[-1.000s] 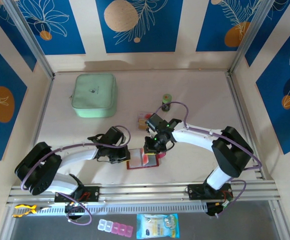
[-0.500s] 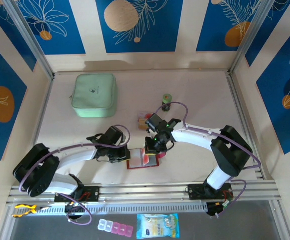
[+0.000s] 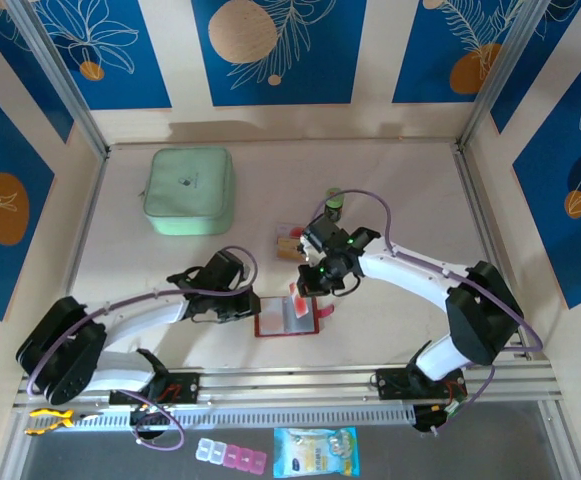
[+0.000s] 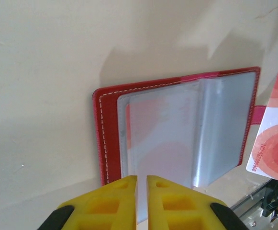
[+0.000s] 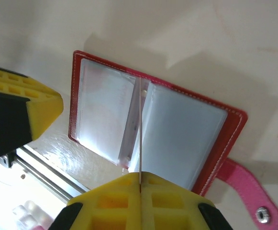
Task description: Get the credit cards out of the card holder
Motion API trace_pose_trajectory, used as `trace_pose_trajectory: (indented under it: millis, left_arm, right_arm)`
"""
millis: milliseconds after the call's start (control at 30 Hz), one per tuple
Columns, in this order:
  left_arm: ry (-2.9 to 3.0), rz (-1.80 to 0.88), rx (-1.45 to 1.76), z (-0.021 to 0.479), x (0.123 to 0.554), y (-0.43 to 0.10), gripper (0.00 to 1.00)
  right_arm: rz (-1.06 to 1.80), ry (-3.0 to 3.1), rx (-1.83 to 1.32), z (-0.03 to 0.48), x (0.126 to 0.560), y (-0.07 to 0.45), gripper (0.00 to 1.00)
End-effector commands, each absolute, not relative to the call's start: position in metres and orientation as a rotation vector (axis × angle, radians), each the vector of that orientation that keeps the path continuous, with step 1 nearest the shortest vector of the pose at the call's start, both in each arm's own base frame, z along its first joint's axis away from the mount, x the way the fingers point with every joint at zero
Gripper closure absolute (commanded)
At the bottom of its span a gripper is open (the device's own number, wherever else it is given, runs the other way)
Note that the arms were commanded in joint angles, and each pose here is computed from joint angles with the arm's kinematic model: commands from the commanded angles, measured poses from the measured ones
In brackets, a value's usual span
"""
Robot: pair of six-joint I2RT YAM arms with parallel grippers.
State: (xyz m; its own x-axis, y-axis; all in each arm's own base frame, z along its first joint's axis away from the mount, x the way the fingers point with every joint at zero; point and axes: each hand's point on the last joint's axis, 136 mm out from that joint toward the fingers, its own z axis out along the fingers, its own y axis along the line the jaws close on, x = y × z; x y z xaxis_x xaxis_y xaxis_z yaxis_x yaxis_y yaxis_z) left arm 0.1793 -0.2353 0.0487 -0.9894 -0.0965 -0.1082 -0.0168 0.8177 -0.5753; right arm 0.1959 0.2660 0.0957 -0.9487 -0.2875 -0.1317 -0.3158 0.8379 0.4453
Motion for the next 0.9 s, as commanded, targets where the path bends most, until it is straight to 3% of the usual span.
trace_pose_trajectory:
  millis: [0, 167, 300, 600, 867]
  left_arm:
    - [2.832, -0.869, -0.09, 0.057, 0.185, -0.228, 0.87]
    - [2.809, -0.859, -0.111, 0.06, 0.187, -0.221, 0.87]
    - [2.802, -0.861, -0.118, 0.061, 0.187, -0.219, 0.87]
    - [2.789, -0.854, -0.128, 0.064, 0.186, -0.212, 0.86]
    - [2.786, -0.854, -0.134, 0.065, 0.187, -0.21, 0.86]
  right_arm:
    - [0.711, 2.798, -0.831, 0.116, 0.199, 0.264, 1.0]
    - [0.657, 2.624, -1.192, 0.126, 0.204, 0.26, 1.0]
    - [0.374, 2.488, -1.477, 0.128, 0.219, 0.25, 1.0]
    - [0.255, 2.322, -1.733, 0.139, 0.26, 0.252, 1.0]
    - [0.338, 2.249, -1.71, 0.16, 0.31, 0.261, 1.0]
